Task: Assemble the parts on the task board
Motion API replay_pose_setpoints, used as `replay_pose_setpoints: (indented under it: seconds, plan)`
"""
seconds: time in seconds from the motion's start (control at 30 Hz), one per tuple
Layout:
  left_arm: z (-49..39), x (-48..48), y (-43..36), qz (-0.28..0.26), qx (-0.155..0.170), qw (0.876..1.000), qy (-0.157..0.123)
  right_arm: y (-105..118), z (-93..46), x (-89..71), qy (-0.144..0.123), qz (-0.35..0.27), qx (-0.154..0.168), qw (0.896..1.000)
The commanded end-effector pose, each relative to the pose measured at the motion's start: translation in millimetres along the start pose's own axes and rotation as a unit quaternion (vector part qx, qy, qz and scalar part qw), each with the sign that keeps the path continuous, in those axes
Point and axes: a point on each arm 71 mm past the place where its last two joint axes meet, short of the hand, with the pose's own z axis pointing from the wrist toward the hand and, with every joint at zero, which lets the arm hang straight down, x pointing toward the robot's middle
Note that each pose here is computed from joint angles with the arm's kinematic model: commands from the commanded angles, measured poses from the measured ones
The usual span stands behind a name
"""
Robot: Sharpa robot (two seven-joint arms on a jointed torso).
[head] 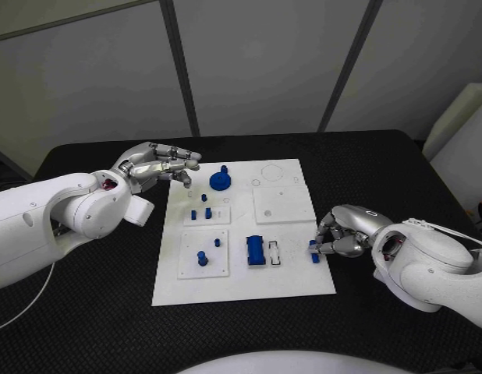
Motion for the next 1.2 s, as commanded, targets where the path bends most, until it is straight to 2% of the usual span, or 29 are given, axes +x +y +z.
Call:
replay_pose_setpoints:
  seconds: [0.03, 0.4, 0.93, 1.2]
  plan:
    - [-0.2, 0.2, -1.3, -0.002, 0.005, 1.0, 0.003, 1.1, 0.9, 2.3, 0.01, -0.018, 0.0, 1.0]
    - [-0.8, -0.7, -1.1, -0.002, 0.004, 1.0, 0.002, 3.7, 1.9, 10.4, 0.042, -0.035, 0.001, 0.998]
    - [-2.4, -2.1, -1.1, -0.001, 0.002, 1.0, 0.001, 14.5, 4.6, 20.8, 0.048, -0.081, -0.014, 0.995]
    - [-3.0, -2.4, -1.2, -0.001, 0.002, 1.0, 0.001, 21.1, 6.1, 22.1, 0.042, -0.086, -0.02, 0.995]
